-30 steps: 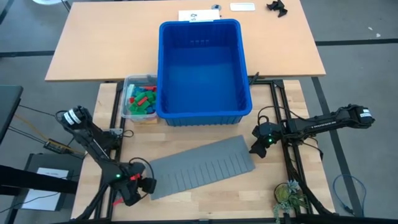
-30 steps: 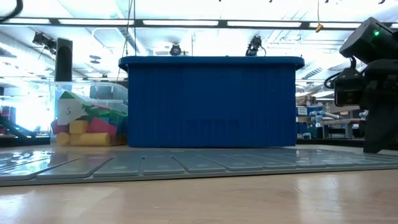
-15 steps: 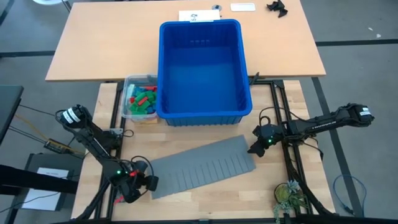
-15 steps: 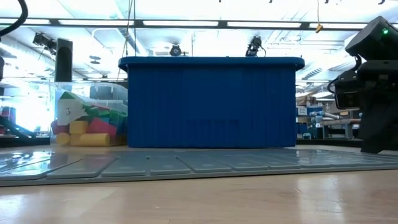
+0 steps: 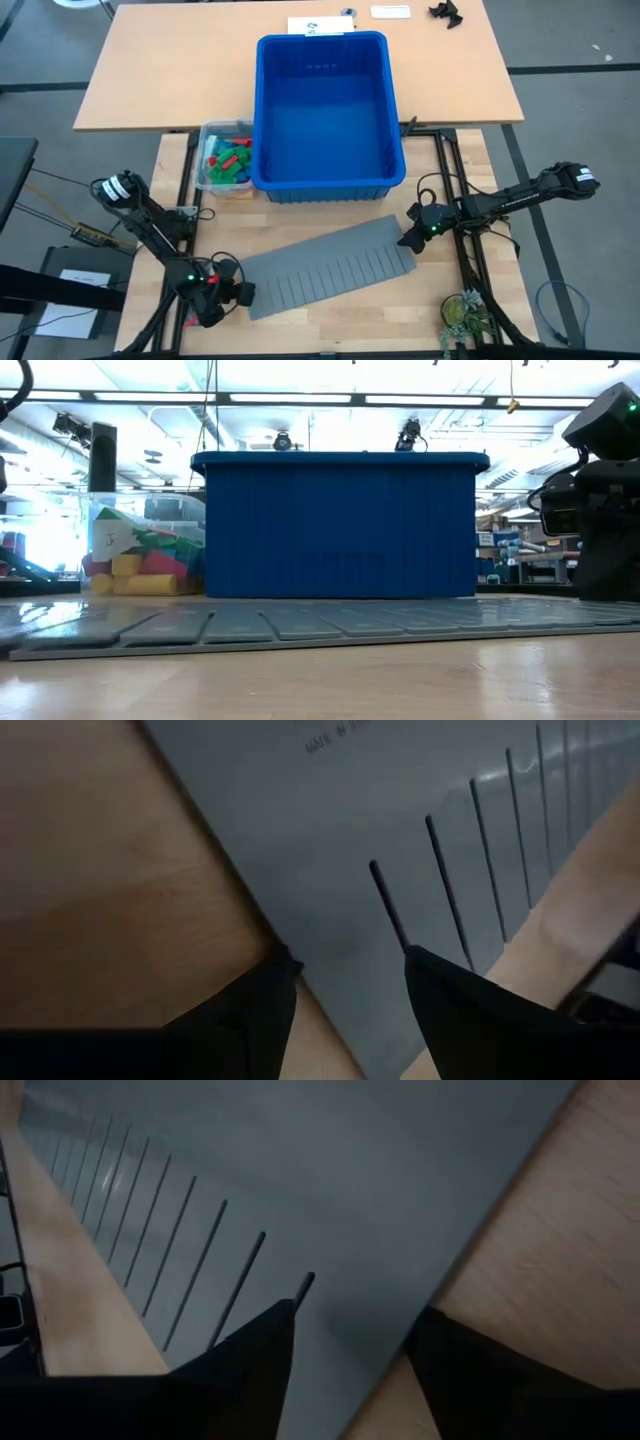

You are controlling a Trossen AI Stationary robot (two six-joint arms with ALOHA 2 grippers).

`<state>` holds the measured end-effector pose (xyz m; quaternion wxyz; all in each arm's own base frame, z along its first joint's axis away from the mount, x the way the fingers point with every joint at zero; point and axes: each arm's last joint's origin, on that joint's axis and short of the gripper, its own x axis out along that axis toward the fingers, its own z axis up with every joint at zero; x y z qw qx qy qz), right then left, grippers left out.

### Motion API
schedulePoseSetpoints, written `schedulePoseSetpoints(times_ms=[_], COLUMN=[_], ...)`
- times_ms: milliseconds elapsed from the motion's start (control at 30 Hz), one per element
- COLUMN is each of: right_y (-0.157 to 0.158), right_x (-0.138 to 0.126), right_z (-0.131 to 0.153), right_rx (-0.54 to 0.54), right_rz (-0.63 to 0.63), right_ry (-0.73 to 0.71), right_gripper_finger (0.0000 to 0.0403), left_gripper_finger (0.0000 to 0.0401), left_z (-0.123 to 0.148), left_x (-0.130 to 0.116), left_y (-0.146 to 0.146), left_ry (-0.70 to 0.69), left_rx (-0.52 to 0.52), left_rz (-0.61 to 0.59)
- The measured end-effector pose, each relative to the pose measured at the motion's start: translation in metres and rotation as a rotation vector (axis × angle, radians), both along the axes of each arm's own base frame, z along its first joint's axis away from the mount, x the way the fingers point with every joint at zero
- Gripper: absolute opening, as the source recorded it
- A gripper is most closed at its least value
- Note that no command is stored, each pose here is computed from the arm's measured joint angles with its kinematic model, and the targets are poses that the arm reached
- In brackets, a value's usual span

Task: Sort blocks
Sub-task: Assemble the blue bin using bin divider

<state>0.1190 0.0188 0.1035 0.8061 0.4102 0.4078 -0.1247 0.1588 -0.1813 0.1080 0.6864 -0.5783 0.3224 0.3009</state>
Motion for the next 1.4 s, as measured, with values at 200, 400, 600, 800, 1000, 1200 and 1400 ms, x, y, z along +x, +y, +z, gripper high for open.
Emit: schedulePoseSetpoints(times_ms=[200, 400, 600, 800, 1000, 1200, 1400], right_y=[0.002, 0.002, 0.002, 0.002, 0.002, 0.002, 0.004], right_x=[0.001, 0.001, 0.001, 0.001, 0.002, 0.003, 0.007], right_z=[0.0, 0.0, 0.0, 0.0, 0.0, 0.001, 0.006], right_rx=[-0.002, -0.016, -0.02, -0.034, -0.046, -0.079, -0.097], right_rz=[0.01, 0.024, 0.03, 0.053, 0.072, 0.109, 0.176], right_ry=[-0.026, -0.032, -0.033, -0.038, -0.048, -0.079, -0.128], right_gripper_finger=[0.0191, 0.019, 0.019, 0.0188, 0.0189, 0.018, 0.0162], left_gripper_finger=[0.0203, 0.0203, 0.0203, 0.0203, 0.0203, 0.02, 0.0105], left_z=[-0.004, -0.001, 0.003, 0.012, 0.016, 0.016, 0.017], left_x=[0.003, 0.002, -0.005, -0.014, -0.011, -0.008, 0.0], left_y=[0.004, 0.001, -0.007, -0.016, -0.019, -0.016, -0.017], left_ry=[-0.165, -0.227, -0.38, -0.584, -0.61, -0.596, -0.531], left_rx=[0.096, 0.128, 0.201, 0.284, 0.291, 0.322, 0.336], left_rz=[0.079, 0.065, 0.079, 0.146, 0.144, 0.142, 0.034])
